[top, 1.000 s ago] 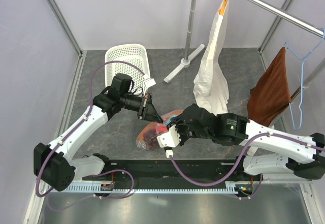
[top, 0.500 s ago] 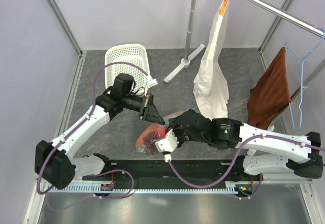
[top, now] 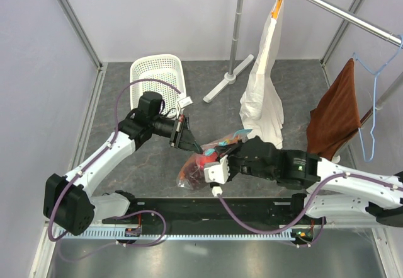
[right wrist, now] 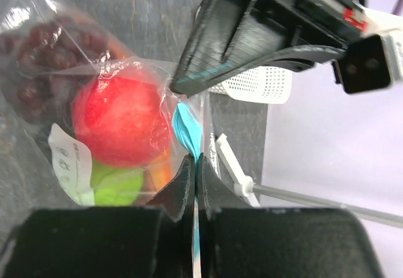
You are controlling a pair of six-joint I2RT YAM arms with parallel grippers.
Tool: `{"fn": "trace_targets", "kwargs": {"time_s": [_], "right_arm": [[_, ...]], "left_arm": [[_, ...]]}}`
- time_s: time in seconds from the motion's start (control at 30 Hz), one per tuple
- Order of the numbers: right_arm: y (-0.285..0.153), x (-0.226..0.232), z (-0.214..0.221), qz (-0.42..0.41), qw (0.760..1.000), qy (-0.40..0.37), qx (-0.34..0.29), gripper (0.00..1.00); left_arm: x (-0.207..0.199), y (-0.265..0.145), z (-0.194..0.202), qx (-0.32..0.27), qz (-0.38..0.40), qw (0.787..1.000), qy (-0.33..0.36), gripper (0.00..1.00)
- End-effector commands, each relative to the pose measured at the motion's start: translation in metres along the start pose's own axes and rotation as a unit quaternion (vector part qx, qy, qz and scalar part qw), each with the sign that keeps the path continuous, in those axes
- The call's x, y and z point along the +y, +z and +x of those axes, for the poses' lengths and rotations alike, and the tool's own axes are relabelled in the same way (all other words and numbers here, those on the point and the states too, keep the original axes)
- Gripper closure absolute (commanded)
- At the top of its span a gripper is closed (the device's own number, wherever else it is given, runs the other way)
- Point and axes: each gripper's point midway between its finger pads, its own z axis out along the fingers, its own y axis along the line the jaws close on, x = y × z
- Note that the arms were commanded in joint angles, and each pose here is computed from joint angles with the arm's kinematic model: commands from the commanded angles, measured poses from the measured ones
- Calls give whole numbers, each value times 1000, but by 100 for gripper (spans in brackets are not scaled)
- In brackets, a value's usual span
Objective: Place the food in the zip-top bag and seal the zipper
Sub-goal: Zip the zipper food storage bag at the center of the board.
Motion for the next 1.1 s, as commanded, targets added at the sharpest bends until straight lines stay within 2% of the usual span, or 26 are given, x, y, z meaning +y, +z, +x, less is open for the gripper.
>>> {"fn": "trace_targets", "kwargs": {"time_s": [0.0, 0.27, 0.43, 0.5, 0.53, 0.57, 0.63, 0.77, 0.9, 1.0, 1.07], "right_arm": [[-28, -22, -9, 43, 993, 101, -43, 100], [-46, -37, -29, 42, 969, 216, -115, 100], [-40, -39, -33, 34, 951, 284, -120, 100], [-39, -40, -28, 35, 948, 301, -102, 70], [-40, -39, -24, 34, 947, 304, -97, 42], [-41, -36, -21, 31, 946, 309, -89, 31], [-48, -35, -15, 31, 946, 312, -80, 16], [-55, -13, 2, -5, 944, 326, -43, 17], [-61, 4, 7, -32, 944, 325, -33, 15], [-62, 27, -3, -101, 940, 324, -41, 16], [-56, 40, 3, -118, 936, 330, -26, 16]], "left_arm": [[-7, -6, -5, 2, 12, 1000, 22, 98], [13, -7, -17, -7, -42, 997, 63, 98], [18, -9, -17, -6, -55, 992, 117, 98], [18, -9, -12, -2, -52, 991, 122, 98], [18, -9, -10, -1, -52, 991, 125, 98], [20, -10, -9, -1, -54, 991, 125, 98], [23, -11, -5, 3, -57, 990, 132, 98], [28, -12, -3, 6, -68, 988, 138, 98], [30, -12, -1, 9, -70, 988, 137, 98], [34, -11, -3, 11, -74, 989, 129, 98], [32, -11, -3, 11, -71, 989, 129, 98]]}}
